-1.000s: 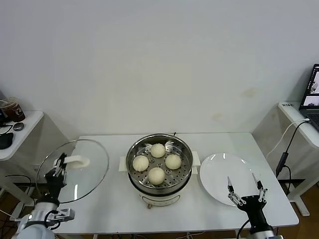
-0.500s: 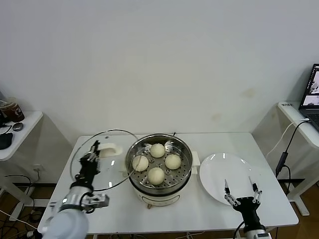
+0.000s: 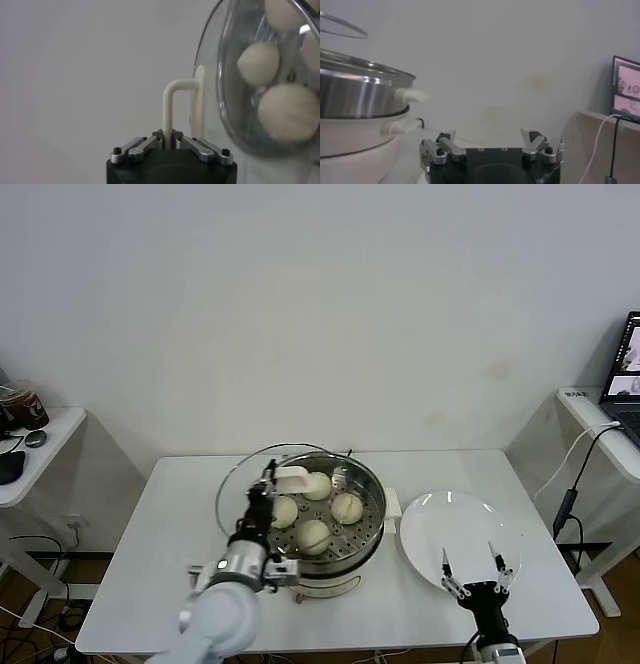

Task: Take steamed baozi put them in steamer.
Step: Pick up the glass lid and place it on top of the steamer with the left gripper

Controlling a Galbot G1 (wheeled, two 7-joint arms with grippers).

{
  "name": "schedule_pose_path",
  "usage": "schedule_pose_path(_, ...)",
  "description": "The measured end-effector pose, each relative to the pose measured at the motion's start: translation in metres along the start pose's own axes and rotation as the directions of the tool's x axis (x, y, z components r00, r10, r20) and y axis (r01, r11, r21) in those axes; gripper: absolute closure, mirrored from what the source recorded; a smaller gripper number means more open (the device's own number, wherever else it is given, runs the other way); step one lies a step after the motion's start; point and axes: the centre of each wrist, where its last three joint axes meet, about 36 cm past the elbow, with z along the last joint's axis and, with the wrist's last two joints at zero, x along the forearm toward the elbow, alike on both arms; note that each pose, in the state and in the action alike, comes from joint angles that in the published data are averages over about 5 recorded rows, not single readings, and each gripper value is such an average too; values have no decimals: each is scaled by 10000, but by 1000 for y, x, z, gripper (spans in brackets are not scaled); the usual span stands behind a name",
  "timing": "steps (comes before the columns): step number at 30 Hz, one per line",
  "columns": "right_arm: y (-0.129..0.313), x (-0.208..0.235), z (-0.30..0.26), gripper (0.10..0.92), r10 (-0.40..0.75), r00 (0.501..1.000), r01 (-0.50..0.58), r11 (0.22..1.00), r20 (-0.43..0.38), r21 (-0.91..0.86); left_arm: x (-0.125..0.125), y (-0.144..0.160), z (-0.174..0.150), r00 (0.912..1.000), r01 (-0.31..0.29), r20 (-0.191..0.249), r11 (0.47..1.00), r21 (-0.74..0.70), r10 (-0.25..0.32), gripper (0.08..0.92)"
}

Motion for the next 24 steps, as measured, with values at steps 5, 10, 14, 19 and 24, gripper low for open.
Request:
schedule_pose_path(5,-1,1,2,200,31,10000,-31,10000,-45,61,-8,-8,-18,9997,-30,235,9998,-221,35,835)
schedule_pose_path(10,-2,1,4,200,20,10000,-19,10000,-88,96,-12,-17,-27,9994,-154,301,9989,-437,167,835)
schedule_pose_path(14,-1,1,5,200,-1,9999,2,9999,-111,102,-16,-23,-34,9991,-192,368,9983,-547,212,835)
schedule_pose_path(19,-1,1,6,200,-16,9999,18,9999,-128,106,-19,-26,-42,9988,-186,443,9981,-591,212,835)
schedule_pose_path(24,-1,2,6,200,-30,9999,31,9999,-144,113,-21,-31,-48,9985,-247,476,9976,-645,278,835)
